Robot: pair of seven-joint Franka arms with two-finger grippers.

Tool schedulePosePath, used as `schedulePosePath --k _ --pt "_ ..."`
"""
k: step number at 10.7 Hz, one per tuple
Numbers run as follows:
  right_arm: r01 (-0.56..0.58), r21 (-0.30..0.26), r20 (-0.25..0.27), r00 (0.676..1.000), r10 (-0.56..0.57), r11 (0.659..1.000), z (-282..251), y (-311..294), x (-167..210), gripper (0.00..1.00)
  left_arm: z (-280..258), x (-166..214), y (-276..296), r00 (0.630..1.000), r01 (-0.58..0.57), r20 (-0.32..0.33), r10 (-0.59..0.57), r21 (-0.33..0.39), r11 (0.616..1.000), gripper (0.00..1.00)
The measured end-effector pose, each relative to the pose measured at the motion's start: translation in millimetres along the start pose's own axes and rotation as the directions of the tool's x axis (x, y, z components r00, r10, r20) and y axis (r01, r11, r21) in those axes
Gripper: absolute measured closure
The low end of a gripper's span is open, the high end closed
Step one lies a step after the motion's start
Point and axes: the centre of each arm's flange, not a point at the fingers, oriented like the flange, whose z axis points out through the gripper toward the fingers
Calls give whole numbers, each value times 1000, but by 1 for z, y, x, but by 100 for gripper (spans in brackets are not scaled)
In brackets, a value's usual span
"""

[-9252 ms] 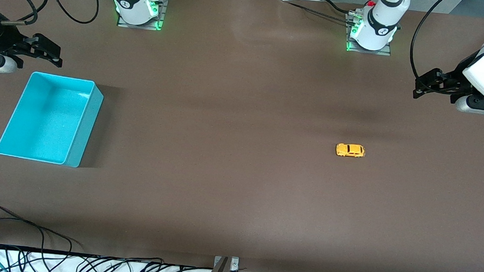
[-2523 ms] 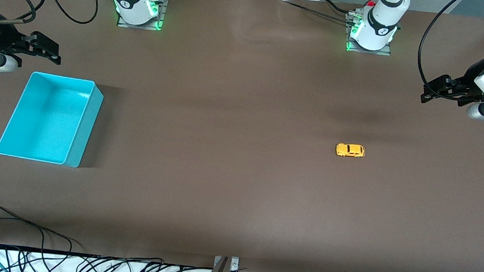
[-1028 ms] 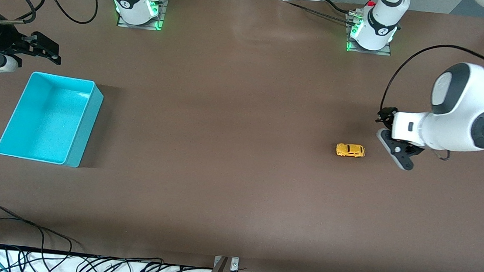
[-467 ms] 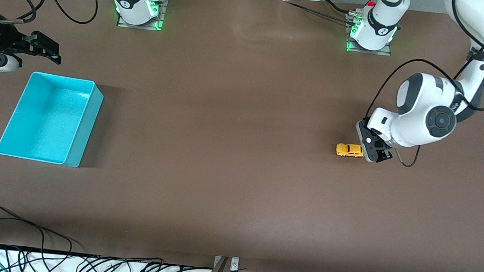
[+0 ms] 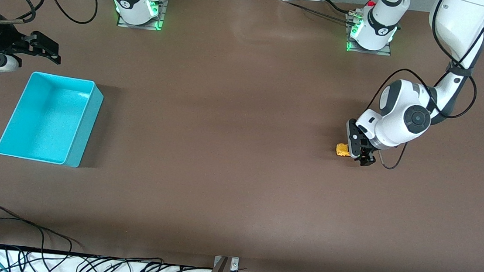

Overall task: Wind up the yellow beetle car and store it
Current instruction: 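Close the left gripper around the yellow car's body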

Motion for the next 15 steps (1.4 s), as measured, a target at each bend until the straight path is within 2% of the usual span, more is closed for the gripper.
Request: schedulePosePath --k 8,9,12,13,15 --pt "0 0 0 1000 0 1000 0 0 0 0 28 2 5 996 -83 33 84 -11 996 2" --pt "0 0 0 1000 0 1000 0 0 0 0 28 2 5 994 -106 33 106 -11 994 10" --pt "0 0 0 1000 0 1000 0 0 0 0 28 2 4 989 -145 33 145 -14 989 52" --pt "0 0 0 1000 0 1000 0 0 0 0 28 2 4 989 -147 33 147 -13 989 55" --pt "0 0 0 1000 0 1000 0 0 0 0 28 2 4 989 -147 33 147 -14 989 55"
